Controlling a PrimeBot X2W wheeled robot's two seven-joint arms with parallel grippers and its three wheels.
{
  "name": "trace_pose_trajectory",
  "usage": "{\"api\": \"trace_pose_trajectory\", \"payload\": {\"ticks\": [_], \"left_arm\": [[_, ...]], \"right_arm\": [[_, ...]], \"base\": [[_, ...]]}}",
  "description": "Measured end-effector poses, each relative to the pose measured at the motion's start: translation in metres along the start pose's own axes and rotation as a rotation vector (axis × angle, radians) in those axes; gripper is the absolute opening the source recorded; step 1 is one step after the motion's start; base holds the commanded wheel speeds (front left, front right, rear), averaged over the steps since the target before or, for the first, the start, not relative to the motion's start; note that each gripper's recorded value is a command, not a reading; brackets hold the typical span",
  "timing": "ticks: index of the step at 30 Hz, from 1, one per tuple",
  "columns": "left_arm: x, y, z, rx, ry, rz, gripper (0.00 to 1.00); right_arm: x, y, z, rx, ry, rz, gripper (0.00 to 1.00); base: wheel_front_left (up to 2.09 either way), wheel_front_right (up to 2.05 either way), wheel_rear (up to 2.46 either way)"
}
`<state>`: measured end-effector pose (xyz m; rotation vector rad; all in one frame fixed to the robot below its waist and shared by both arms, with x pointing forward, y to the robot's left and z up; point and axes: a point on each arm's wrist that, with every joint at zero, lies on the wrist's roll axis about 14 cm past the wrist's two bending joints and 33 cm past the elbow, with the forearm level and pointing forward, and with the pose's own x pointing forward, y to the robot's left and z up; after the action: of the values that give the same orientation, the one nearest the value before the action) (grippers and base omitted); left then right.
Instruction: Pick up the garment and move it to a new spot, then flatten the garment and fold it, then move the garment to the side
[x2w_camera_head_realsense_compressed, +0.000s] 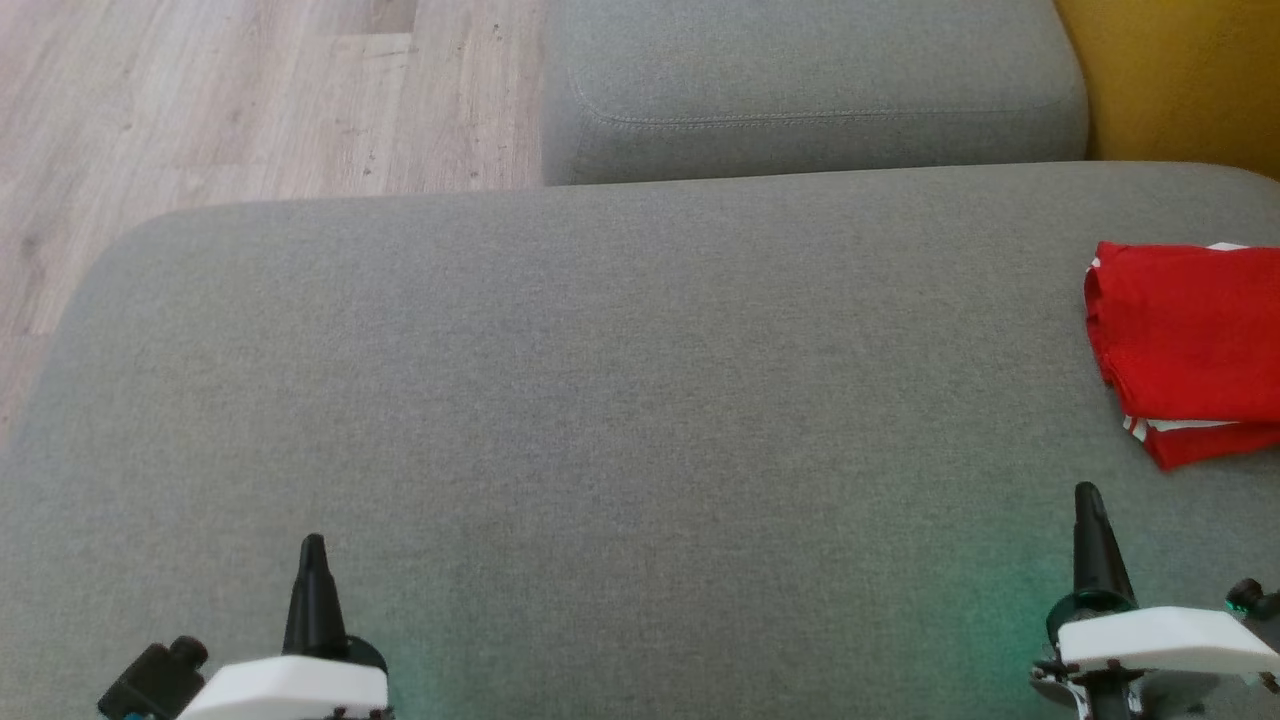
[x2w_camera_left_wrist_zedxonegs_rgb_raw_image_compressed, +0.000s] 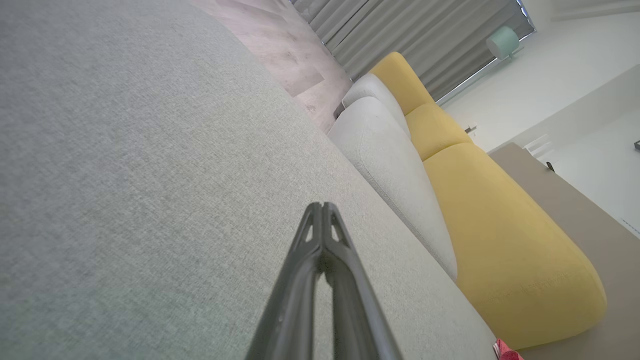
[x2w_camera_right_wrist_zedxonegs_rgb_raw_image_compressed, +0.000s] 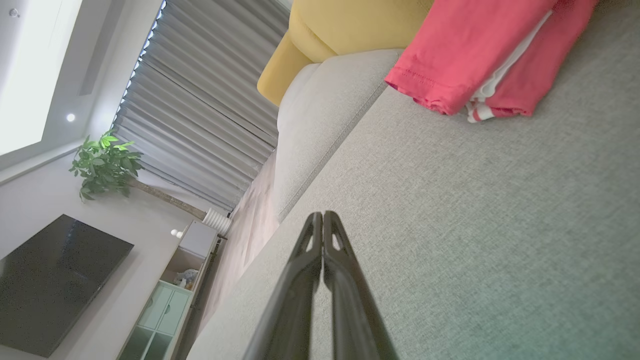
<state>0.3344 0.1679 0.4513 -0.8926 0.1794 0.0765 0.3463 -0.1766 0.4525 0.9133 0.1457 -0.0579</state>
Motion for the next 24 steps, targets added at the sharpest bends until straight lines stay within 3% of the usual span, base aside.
{"api": "trace_pose_trajectory", "payload": {"ticks": [24], "left_arm": [[0.014,-0.002,0.011,-0.269,0.006,-0.015,0.00]], "right_arm": [[0.009,-0.001,0.014,0.265,-0.020,-0.009,0.00]], "base": [[0.00,0.00,0.00]]}}
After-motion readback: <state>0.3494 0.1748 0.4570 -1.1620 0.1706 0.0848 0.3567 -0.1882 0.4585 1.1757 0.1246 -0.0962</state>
